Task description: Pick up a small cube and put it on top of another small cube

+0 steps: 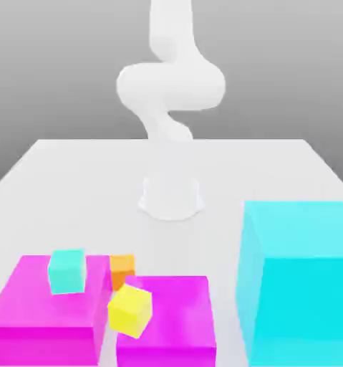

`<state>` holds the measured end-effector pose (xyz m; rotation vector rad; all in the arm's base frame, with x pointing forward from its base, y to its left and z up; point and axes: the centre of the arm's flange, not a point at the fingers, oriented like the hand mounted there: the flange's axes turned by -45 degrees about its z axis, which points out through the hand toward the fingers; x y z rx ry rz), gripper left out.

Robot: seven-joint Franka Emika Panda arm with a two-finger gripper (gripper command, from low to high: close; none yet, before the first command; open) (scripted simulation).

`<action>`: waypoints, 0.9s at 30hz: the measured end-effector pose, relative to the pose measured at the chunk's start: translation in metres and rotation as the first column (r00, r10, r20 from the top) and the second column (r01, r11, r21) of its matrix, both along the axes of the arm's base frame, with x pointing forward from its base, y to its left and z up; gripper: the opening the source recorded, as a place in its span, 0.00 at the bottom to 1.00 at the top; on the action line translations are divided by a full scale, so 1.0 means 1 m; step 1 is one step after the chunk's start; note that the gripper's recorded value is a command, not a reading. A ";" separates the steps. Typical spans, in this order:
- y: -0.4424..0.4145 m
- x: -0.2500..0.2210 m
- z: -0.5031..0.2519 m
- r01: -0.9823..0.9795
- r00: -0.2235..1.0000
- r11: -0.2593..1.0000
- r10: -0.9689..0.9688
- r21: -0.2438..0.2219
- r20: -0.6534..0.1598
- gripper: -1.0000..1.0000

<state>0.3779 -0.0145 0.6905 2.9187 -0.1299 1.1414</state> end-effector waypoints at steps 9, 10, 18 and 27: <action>-0.074 0.098 -0.095 0.253 0.951 0.966 -0.238 0.052 -0.197 0.50; -0.083 0.106 -0.108 0.280 0.940 0.958 -0.262 0.056 -0.219 0.50; -0.172 0.153 -0.221 0.502 0.811 0.862 -0.440 0.074 -0.385 0.50; -0.263 0.161 -0.370 0.709 0.609 0.702 -0.563 0.065 -0.558 0.50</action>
